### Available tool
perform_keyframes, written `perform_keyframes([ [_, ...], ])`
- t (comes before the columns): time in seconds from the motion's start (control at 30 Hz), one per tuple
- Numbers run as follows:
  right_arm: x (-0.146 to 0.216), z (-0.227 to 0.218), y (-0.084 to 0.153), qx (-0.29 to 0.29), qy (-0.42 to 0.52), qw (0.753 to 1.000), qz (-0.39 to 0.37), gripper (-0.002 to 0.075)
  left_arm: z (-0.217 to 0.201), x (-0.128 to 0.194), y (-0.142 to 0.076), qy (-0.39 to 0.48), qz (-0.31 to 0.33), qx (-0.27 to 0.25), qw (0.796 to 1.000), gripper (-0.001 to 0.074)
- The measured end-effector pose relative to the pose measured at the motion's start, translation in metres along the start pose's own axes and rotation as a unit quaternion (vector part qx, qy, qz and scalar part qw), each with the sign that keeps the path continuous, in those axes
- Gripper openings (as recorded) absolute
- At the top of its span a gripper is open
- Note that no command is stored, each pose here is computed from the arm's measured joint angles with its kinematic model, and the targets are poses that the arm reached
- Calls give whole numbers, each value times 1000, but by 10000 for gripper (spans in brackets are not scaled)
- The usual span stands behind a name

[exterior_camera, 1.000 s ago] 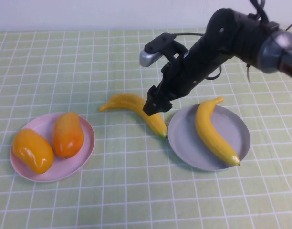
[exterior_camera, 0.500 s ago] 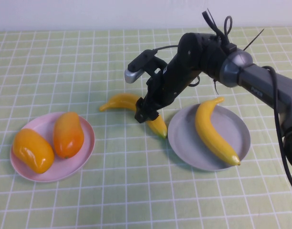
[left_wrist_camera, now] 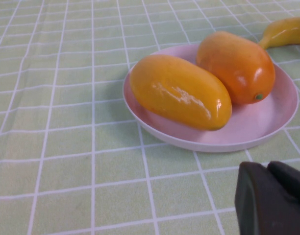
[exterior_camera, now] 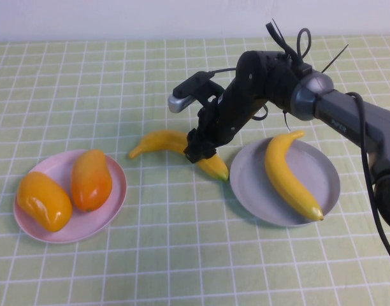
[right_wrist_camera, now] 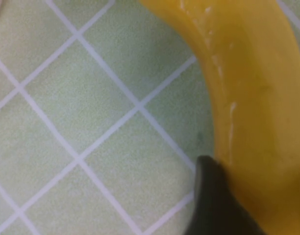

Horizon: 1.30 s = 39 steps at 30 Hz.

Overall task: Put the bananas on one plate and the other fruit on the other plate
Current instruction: Put another type of fruit in the right plate

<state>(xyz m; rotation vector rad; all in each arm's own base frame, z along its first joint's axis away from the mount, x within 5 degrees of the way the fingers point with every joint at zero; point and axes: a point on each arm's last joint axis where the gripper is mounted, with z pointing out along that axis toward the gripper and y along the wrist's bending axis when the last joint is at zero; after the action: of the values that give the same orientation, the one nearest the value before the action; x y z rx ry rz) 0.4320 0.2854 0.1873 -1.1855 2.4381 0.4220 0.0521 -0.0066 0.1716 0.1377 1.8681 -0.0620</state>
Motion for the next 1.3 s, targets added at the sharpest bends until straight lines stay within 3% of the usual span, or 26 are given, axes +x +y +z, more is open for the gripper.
perform_keyframes([
  [0.2,-7,-9,0,2,-7,999,32,309,0,0,0,0,0,0,1000,3],
  [0.43,-33,-68,7,1,-22,996,86,308,0,0,0,0,0,0,1000,3],
  [0.7,-36,-174,3,115,-75,982,128,308,0,0,0,0,0,0,1000,3],
  [0.8,-27,-217,10,157,-93,974,133,307,0,0,0,0,0,0,1000,3],
  [0.93,-5,-256,27,167,-98,968,158,307,0,0,0,0,0,0,1000,3],
  [1.07,21,-245,33,157,-51,965,202,307,0,0,0,0,0,0,1000,3],
  [1.3,62,-175,33,117,63,941,312,307,0,0,0,0,0,0,1000,3],
])
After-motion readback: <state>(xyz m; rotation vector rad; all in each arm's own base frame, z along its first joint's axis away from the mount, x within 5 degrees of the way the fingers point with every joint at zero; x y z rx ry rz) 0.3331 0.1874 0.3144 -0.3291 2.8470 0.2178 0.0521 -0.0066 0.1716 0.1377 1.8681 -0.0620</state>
